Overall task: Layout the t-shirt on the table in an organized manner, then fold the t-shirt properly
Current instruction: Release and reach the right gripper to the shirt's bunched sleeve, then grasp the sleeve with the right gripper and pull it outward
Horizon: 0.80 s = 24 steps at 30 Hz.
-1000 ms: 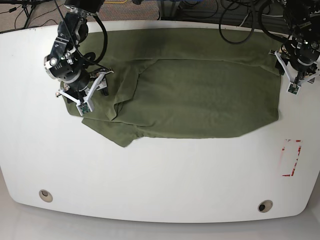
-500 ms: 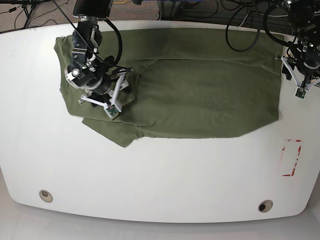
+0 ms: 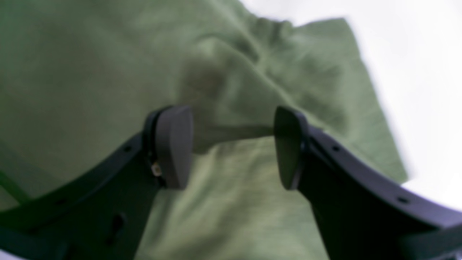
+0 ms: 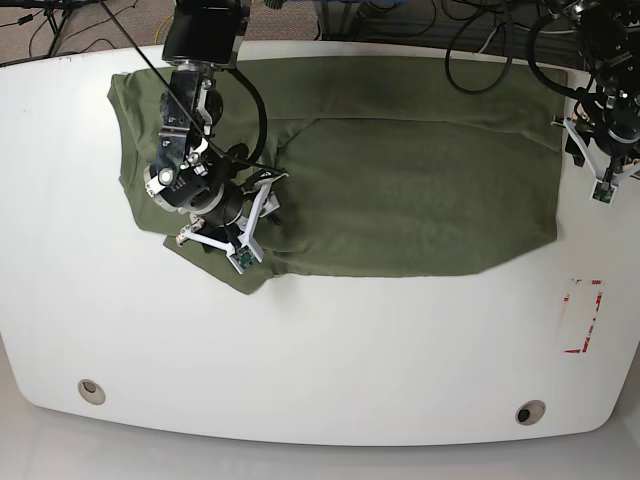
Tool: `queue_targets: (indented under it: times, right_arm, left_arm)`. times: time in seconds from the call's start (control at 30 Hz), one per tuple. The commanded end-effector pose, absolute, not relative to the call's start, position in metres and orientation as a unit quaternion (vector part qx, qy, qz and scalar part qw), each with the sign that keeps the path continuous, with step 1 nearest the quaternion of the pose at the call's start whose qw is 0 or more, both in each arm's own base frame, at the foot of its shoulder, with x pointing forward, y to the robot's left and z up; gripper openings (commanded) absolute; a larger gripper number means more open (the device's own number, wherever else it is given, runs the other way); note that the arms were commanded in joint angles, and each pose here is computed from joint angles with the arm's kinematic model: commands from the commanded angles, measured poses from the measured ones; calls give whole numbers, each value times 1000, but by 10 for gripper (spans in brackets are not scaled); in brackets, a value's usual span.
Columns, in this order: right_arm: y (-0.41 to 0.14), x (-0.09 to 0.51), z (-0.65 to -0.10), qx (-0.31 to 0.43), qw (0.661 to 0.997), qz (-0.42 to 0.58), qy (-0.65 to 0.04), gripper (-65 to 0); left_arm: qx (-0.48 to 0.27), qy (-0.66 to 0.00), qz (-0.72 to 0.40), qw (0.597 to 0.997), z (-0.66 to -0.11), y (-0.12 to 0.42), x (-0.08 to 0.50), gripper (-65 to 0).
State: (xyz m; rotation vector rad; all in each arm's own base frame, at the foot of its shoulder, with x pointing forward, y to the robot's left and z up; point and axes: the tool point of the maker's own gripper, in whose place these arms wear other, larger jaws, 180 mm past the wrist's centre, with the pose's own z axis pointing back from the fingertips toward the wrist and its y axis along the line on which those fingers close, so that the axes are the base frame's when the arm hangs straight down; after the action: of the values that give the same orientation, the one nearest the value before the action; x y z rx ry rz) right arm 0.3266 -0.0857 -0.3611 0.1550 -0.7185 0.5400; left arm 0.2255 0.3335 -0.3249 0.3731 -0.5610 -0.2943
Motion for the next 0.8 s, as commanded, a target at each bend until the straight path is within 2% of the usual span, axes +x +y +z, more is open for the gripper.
queue_targets:
  times: [0.0, 0.17, 0.37, 0.77]
  right_arm:
    - [-121, 346, -340, 36, 892, 247, -376, -314]
    - [-182, 362, -343, 13, 912, 171, -373, -312]
    - [-225, 375, -356, 20, 928, 116, -354, -312]
    - [-224, 399, -378, 66, 927, 93, -357, -312]
  left_arm:
    - [198, -302, -145, 921, -307, 338, 239, -325]
    - [201, -322, -139, 915, -296, 339, 252, -325]
    - [201, -334, -138, 910, -290, 337, 260, -325]
    - [201, -334, -138, 910, -290, 337, 261, -325]
